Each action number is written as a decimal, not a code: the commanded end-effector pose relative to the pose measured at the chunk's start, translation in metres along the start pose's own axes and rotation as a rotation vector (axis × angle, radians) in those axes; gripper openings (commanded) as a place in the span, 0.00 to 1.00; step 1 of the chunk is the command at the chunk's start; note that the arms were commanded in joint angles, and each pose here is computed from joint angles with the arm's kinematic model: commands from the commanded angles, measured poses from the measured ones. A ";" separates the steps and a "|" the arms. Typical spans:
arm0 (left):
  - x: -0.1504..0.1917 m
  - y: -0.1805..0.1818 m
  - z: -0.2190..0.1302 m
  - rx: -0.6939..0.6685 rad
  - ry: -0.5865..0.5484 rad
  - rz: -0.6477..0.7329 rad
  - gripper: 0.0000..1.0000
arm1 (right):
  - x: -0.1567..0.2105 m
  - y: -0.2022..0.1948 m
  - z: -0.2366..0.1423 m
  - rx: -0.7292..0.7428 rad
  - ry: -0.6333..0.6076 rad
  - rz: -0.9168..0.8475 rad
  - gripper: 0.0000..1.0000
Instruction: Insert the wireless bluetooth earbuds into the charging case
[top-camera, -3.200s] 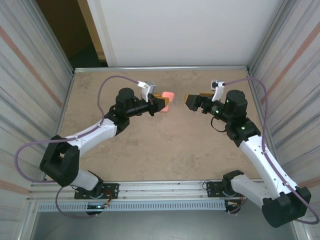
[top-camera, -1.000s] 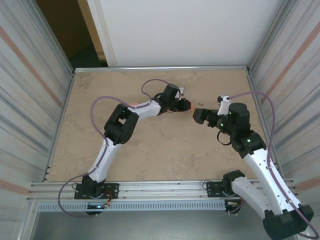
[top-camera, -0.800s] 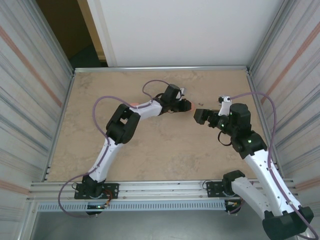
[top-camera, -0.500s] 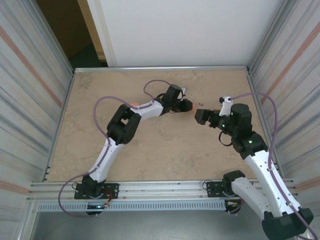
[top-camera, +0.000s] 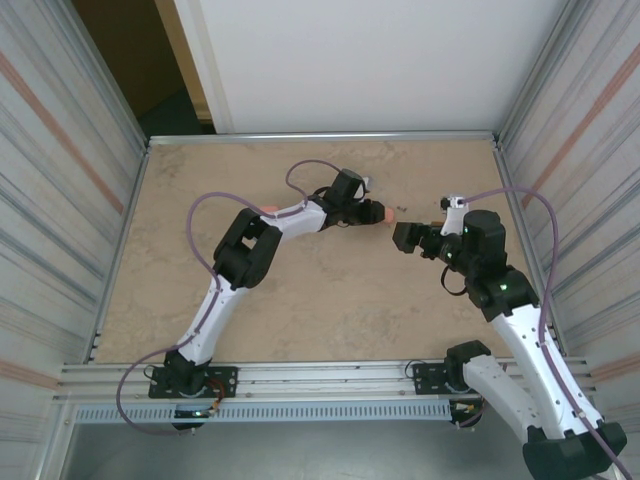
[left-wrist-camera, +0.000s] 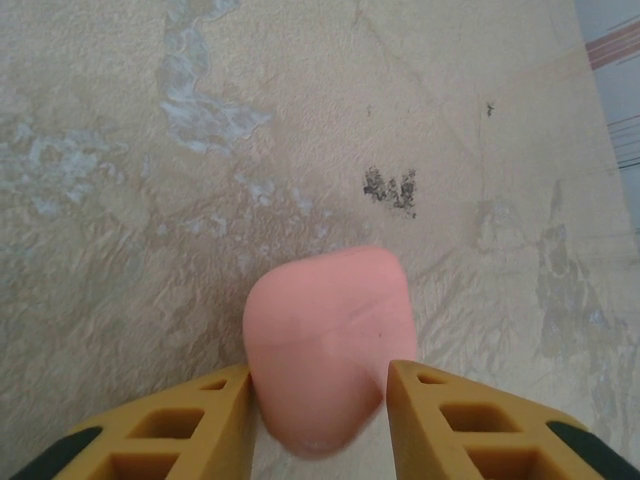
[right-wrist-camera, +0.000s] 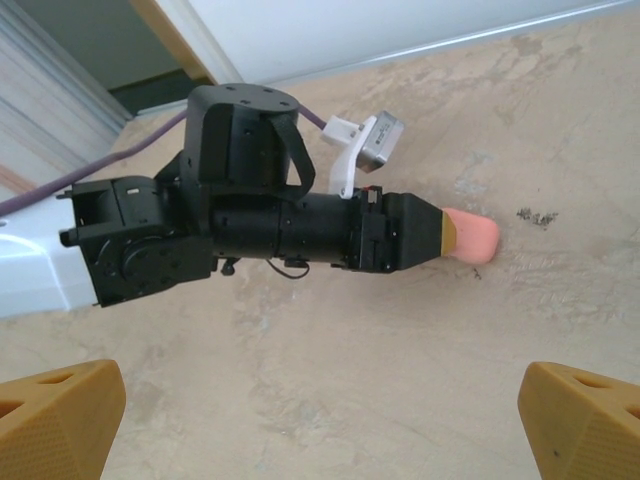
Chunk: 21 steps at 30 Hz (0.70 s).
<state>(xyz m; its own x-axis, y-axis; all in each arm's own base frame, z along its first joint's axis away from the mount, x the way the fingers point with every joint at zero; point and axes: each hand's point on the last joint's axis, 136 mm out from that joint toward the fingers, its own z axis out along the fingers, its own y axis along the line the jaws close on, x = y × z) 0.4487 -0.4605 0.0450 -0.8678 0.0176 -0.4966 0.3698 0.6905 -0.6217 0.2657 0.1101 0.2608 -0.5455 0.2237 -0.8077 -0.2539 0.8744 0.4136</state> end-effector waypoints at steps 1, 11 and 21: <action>-0.002 -0.005 0.000 -0.013 -0.006 0.029 0.40 | -0.002 -0.006 -0.006 0.029 -0.015 -0.030 0.99; -0.024 -0.035 -0.030 0.039 -0.060 0.077 0.43 | -0.008 -0.015 -0.013 0.080 -0.028 -0.067 1.00; -0.066 -0.093 -0.124 0.063 -0.225 0.265 0.47 | -0.020 -0.039 -0.015 0.166 -0.059 -0.079 1.00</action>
<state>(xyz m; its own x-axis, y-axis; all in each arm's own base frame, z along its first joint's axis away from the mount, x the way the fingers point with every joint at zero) 0.4385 -0.4470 0.1426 -0.7661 0.0289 -0.6421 0.5010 0.6526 -0.5684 0.2706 0.0753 0.2530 -0.5223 0.1921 -0.8308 -0.1651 0.9331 0.3196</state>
